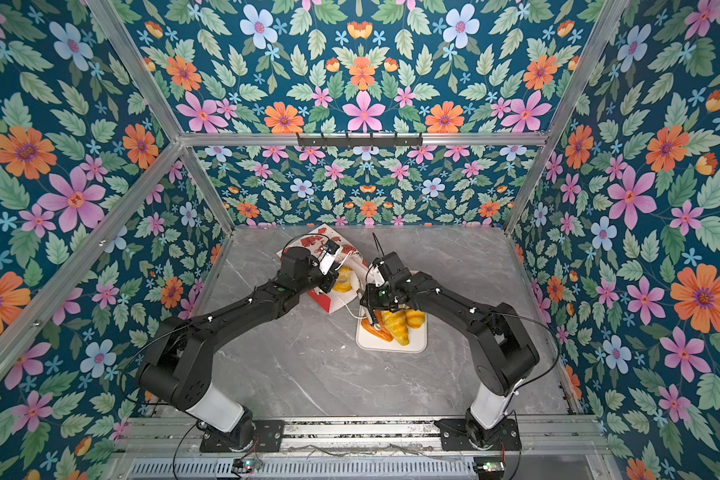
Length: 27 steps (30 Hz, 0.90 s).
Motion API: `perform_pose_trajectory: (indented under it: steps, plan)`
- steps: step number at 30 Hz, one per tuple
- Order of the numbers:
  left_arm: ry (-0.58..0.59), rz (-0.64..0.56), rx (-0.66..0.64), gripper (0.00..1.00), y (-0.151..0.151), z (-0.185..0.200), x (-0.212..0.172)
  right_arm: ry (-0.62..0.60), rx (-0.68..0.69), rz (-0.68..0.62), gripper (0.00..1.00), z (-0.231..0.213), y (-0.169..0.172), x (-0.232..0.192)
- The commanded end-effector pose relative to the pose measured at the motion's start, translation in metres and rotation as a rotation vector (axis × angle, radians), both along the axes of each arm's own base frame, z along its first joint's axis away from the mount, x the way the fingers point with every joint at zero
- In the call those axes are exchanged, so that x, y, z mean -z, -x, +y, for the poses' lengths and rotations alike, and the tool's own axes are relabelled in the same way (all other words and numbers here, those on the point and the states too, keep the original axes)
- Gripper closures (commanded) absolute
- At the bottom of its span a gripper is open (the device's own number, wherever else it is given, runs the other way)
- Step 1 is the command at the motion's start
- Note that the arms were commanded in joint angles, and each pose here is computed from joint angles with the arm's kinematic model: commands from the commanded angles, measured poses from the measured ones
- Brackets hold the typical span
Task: Take the fake bread out of the paper bag
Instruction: 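Carry the yellow ring bread over the tray with the right tongs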
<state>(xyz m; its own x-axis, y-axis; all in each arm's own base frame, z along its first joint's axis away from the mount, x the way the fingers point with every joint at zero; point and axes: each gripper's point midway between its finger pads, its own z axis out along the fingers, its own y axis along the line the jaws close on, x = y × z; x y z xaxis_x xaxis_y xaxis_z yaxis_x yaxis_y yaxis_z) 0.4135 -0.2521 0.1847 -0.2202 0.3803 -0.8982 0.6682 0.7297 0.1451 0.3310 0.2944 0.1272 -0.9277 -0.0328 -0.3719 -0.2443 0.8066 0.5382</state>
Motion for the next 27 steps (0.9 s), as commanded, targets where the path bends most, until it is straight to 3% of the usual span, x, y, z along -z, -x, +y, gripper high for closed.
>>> perform_pose_trajectory:
  steps: [1, 12, 27]
  plan:
    - [0.012, -0.034, -0.013, 1.0, -0.005, 0.001, -0.007, 0.091, -0.011, -0.011, 1.0, -0.017, 0.007, 0.003]
    - [0.004, -0.056, -0.12, 1.0, -0.017, 0.019, 0.0, 0.251, 0.014, -0.049, 1.0, -0.056, 0.014, -0.016]
    - [0.063, -0.114, -0.229, 1.0, -0.023, 0.067, -0.012, 0.414, 0.0, -0.017, 1.0, -0.087, -0.019, -0.017]
